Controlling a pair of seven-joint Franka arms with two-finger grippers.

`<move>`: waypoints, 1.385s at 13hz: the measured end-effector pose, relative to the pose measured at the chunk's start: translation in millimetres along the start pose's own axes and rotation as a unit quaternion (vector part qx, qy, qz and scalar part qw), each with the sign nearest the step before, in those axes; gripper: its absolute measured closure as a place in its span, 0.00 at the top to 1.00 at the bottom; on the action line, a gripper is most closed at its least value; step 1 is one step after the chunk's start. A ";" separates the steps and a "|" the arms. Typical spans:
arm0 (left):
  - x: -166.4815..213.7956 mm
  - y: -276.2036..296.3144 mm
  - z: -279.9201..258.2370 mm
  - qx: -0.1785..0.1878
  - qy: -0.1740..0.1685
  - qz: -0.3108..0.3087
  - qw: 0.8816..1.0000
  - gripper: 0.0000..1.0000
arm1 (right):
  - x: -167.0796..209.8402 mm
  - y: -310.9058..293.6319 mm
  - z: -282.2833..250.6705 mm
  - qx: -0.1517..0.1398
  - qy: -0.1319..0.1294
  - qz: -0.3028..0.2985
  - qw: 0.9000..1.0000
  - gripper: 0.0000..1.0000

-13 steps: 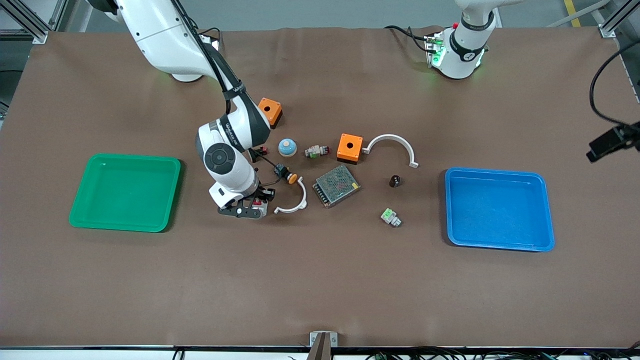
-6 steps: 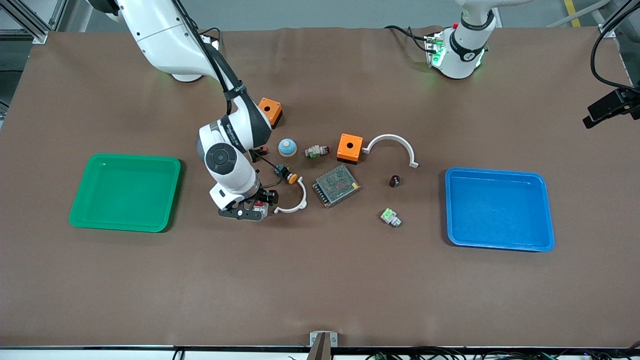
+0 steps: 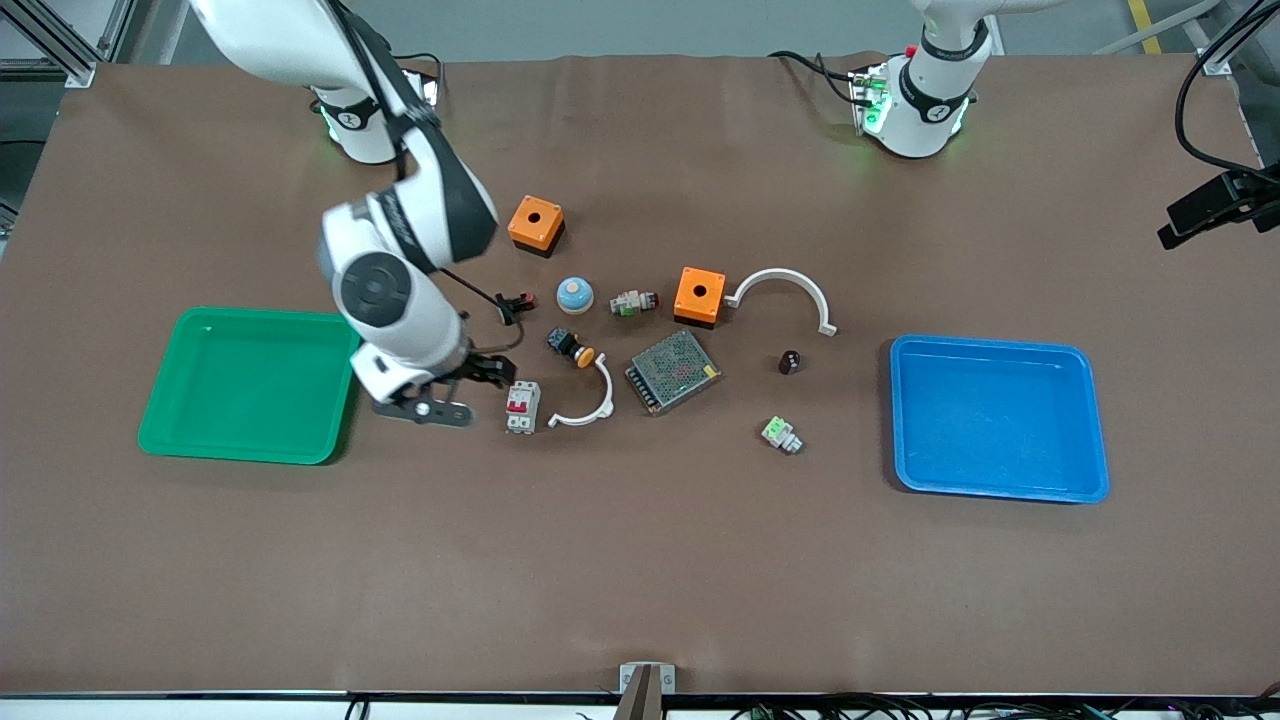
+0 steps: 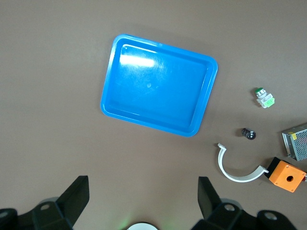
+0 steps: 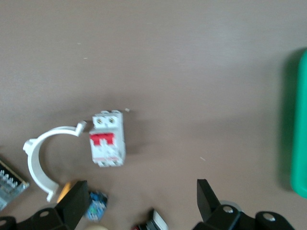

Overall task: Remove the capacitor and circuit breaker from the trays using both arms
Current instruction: 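Carry the white breaker out of the green tray with the right gripper, then lower the breaker beside the white clip, open the right gripper, withdraw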

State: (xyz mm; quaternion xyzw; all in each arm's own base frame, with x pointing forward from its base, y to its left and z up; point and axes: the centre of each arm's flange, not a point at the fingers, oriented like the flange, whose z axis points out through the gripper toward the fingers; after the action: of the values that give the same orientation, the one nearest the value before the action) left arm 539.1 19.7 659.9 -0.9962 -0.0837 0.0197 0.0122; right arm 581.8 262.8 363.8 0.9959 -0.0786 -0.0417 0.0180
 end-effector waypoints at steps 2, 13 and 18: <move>-0.1 0.6 0.5 0.000 -0.001 0.001 1.000 1.00 | -0.1 35.8 -37.4 -0.006 -0.011 -0.013 1.000 1.00; 0.1 1.6 1.0 0.000 -0.001 0.002 1.000 1.00 | -11.1 356.0 -188.6 0.039 -0.002 -0.104 0.994 1.00; -0.8 7.2 0.5 0.000 0.000 0.007 1.000 1.00 | -8.6 366.8 -224.4 0.035 0.040 -0.103 0.993 1.00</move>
State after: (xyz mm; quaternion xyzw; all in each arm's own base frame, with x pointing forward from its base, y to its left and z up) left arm 539.4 12.5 659.2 -0.9968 -0.0763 0.0201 0.0122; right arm 535.8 -91.2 603.5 0.9996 0.0238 -0.0007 -0.0181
